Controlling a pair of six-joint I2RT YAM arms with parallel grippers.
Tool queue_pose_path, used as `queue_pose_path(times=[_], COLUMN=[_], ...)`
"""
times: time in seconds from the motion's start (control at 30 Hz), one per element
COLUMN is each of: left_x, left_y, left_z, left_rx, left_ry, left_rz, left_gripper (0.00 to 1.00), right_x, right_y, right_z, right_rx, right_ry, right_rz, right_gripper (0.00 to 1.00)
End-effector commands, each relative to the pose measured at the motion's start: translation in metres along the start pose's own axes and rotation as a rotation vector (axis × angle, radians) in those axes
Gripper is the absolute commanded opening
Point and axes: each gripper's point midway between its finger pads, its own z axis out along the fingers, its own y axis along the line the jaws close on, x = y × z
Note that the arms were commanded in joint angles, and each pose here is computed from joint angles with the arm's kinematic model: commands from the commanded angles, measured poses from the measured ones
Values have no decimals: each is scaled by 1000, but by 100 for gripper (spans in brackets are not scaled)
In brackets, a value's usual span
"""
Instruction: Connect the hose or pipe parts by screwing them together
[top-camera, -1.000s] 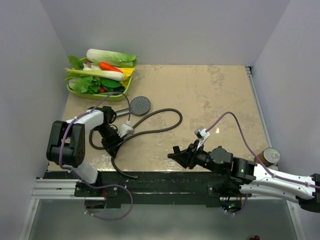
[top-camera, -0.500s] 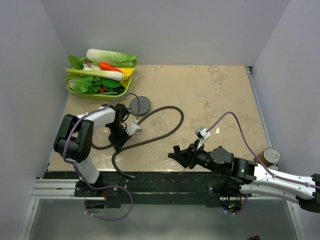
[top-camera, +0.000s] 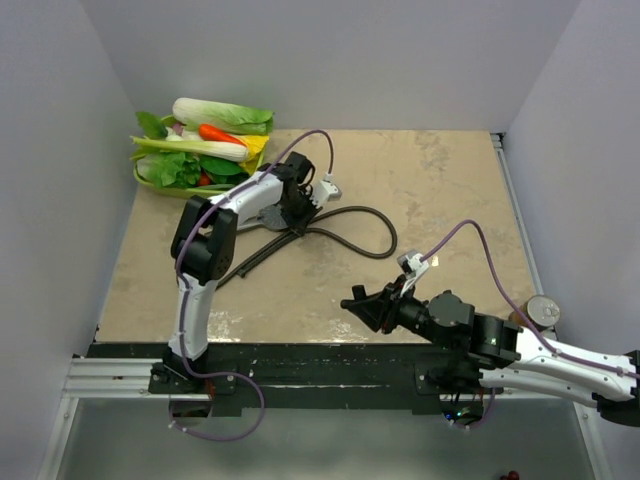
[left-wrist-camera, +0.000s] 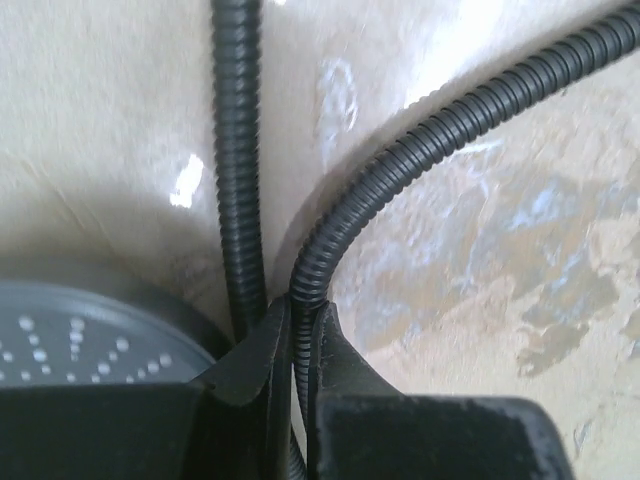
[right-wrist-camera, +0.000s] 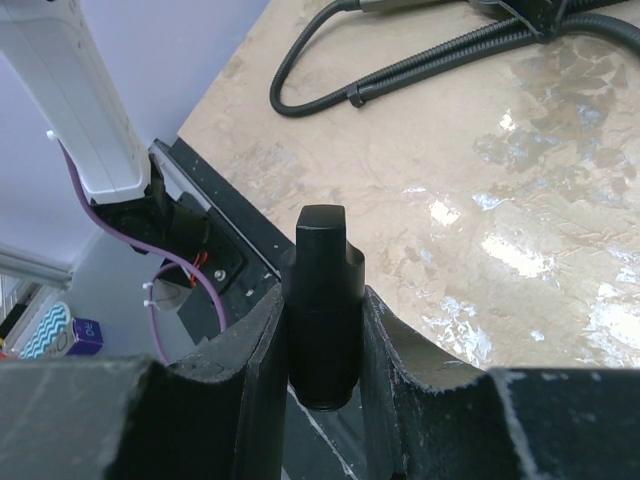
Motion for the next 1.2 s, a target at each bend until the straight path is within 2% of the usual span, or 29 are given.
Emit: queue_pose_path(times=[0.0, 0.03, 0.07, 0.1, 0.17, 0.2, 0.27, 0.3, 0.47, 0.63, 0.7, 0.73, 0.77, 0.8, 0.87, 1.0, 1.17], left_x=[-14, -11, -12, -10, -11, -13, -10, -5, 39, 102, 113, 133, 128, 142, 135, 129, 119], left_y=[-16, -21, -23, -27, -31, -31, -36, -34, -34, -47, -48, -49, -40, -36, -19, 4, -4], left_z=[17, 18, 16, 9, -2, -20, -37, -56, -99, -110, -115, -109, -113, -109, -112, -111, -103], left_rx=[46, 65, 72, 80, 94, 93, 129, 134, 151, 169, 124, 103, 30, -9, -116, -221, -142], left_ry=[-41, -39, -44, -39, -48, -70, -95, -105, -106, -29, -28, 22, -12, 25, -6, -5, -31], left_rz=[-13, -15, -17, -11, -2, 17, 29, 52, 107, 82, 129, 134, 183, 195, 262, 279, 245], left_gripper=[0, 2, 7, 25, 42, 54, 58, 58, 56, 53, 50, 49, 49, 49, 47, 44, 42], right_x=[-40, -39, -37, -37, -34, -33, -34, -35, -33, -32, -33, -35, -34, -35, -35, -36, -36], right_y=[17, 16, 15, 14, 13, 12, 12, 12, 13, 14, 15, 16, 17, 18, 19, 23, 27], right_z=[-10, -10, -10, -10, -8, -8, -8, -8, -9, -11, -10, -10, -10, -10, -9, -6, -5], right_rx=[-31, -30, -30, -25, -21, -20, -18, -18, -28, -40, -43, -47, -51, -53, -56, -71, -83], right_ry=[-110, -110, -107, -107, -101, -100, -100, -100, -98, -100, -101, -107, -104, -102, -102, -104, -102], right_rz=[19, 20, 20, 21, 17, 15, 11, 11, 15, 25, 26, 26, 24, 21, 16, 17, 22], right_gripper=[0, 0, 0, 0, 0, 0, 0, 0, 0, 0, 0, 0, 0, 0, 0, 0, 0])
